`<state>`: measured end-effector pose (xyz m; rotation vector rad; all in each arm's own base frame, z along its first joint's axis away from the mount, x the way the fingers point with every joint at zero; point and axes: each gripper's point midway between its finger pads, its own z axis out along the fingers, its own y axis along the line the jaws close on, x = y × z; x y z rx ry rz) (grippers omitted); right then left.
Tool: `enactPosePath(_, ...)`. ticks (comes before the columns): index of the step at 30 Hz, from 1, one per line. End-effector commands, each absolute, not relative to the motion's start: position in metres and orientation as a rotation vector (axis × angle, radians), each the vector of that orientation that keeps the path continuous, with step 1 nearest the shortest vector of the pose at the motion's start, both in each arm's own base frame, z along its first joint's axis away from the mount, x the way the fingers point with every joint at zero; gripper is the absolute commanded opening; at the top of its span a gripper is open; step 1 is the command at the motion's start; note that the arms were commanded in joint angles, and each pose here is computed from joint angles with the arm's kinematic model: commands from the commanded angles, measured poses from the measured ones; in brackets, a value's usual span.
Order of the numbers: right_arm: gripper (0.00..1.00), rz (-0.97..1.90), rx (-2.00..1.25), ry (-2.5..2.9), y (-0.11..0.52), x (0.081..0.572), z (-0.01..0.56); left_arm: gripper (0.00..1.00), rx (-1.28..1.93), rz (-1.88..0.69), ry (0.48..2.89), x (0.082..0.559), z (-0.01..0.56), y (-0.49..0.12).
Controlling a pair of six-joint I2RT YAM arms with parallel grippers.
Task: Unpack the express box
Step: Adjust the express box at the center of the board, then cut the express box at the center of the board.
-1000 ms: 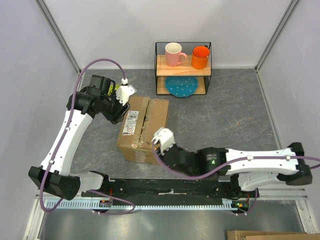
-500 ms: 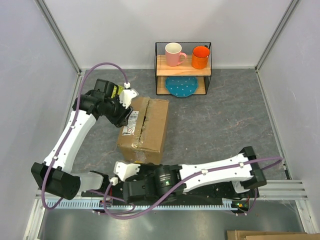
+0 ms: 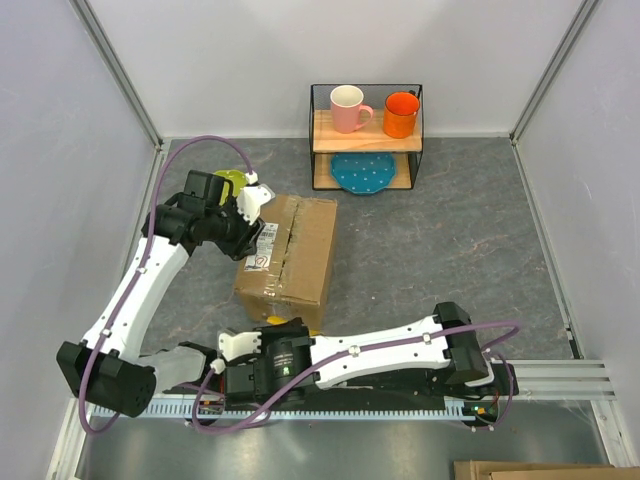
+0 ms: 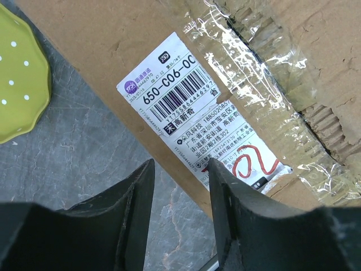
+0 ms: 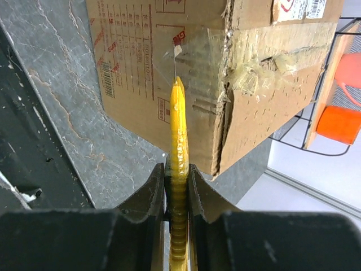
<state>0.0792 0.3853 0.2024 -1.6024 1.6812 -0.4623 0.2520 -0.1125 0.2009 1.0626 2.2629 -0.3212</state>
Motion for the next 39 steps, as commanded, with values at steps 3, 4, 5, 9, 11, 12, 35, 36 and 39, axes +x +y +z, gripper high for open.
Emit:
enactPosePath(3,0.0,-0.484,-1.504,1.653,0.39,0.09,0.233,0.5,1.086,-0.384,2.277,0.237,0.193,-0.116)
enactPosePath(4,0.0,-0.481,-1.497,1.65,0.39,0.09,0.235,0.5,1.085,-0.388,2.278,0.235,0.192,-0.116)
enactPosePath(5,0.0,-0.48,-1.485,1.648,0.389,0.091,0.24,0.5,1.085,-0.392,2.285,0.235,0.19,-0.116)
enactPosePath(9,0.0,-0.482,-1.469,1.647,0.384,0.092,0.244,0.49,1.084,-0.406,2.299,0.232,0.186,-0.117)
enactPosePath(11,0.0,-0.49,-1.472,1.647,0.382,0.093,0.245,0.49,1.086,-0.422,2.287,0.23,0.188,-0.119)
enactPosePath(12,0.0,-0.493,-1.474,1.647,0.381,0.093,0.244,0.49,1.082,-0.423,2.283,0.231,0.189,-0.119)
enactPosePath(35,0.0,-0.515,-1.514,1.737,0.361,0.102,0.227,0.51,1.087,-0.503,2.238,0.212,0.209,-0.125)
enactPosePath(36,0.0,-0.512,-1.519,1.74,0.361,0.101,0.226,0.51,1.089,-0.504,2.234,0.211,0.209,-0.126)
enactPosePath(39,0.0,-0.503,-1.527,1.75,0.361,0.099,0.224,0.51,1.087,-0.495,2.234,0.211,0.209,-0.124)
